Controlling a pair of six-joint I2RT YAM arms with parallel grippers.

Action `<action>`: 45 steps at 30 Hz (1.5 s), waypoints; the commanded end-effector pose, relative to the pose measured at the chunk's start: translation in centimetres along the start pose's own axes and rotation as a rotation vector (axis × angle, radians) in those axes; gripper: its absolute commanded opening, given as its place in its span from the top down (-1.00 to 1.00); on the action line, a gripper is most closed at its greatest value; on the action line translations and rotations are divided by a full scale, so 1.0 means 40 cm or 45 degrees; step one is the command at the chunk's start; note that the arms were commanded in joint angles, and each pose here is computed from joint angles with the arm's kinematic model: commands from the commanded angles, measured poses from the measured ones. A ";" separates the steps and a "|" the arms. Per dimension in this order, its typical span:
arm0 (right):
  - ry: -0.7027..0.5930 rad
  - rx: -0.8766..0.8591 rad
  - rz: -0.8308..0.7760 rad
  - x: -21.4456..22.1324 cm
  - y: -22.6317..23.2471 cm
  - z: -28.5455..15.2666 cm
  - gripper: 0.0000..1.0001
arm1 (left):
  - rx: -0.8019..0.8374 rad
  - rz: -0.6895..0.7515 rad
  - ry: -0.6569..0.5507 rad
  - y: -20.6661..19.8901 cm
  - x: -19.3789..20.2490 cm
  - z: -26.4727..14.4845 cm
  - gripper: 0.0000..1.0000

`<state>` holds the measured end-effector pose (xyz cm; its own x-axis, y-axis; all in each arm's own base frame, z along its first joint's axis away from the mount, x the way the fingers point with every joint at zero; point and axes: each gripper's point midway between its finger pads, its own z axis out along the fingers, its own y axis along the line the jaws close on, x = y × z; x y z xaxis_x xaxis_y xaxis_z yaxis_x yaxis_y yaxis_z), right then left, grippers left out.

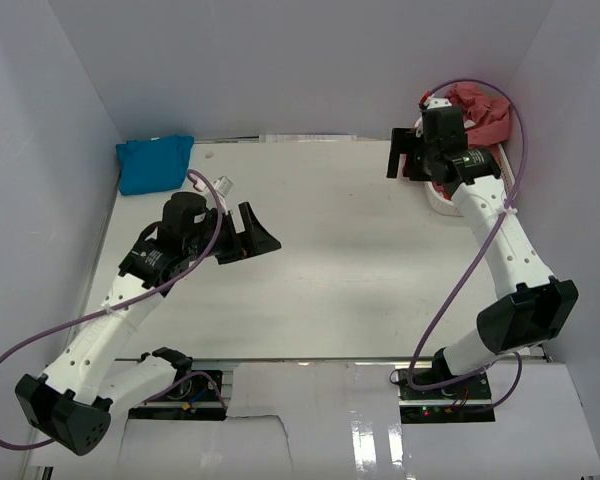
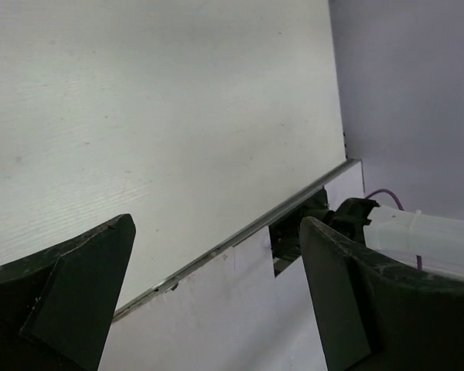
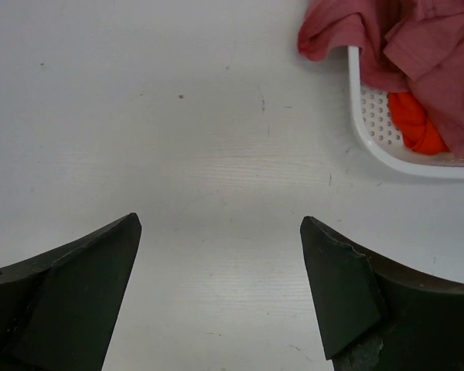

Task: Fold and stack the t-shirts
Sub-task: Grab crumpled tshirt from bin with the right arm

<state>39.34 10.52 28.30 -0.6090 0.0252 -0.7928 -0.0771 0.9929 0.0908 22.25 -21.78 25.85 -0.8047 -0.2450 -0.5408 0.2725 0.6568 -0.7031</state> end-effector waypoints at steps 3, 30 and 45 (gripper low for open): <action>0.053 0.168 0.130 -0.033 -0.109 0.053 -0.80 | -0.239 0.042 -0.082 0.045 -0.043 -0.053 -0.96; 0.107 0.662 0.267 -0.062 -0.447 0.469 -0.92 | -0.305 0.036 0.044 0.059 0.018 -0.106 -0.96; 0.030 0.699 0.240 -0.072 -0.543 0.556 0.10 | -0.349 0.020 0.084 0.087 0.026 -0.077 -0.96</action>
<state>58.51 -7.57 13.48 -0.6572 0.2181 -0.7215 0.4297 0.8948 -0.1210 20.74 -17.69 24.74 -0.8347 -0.2020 -0.5123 0.1402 0.8217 -0.5524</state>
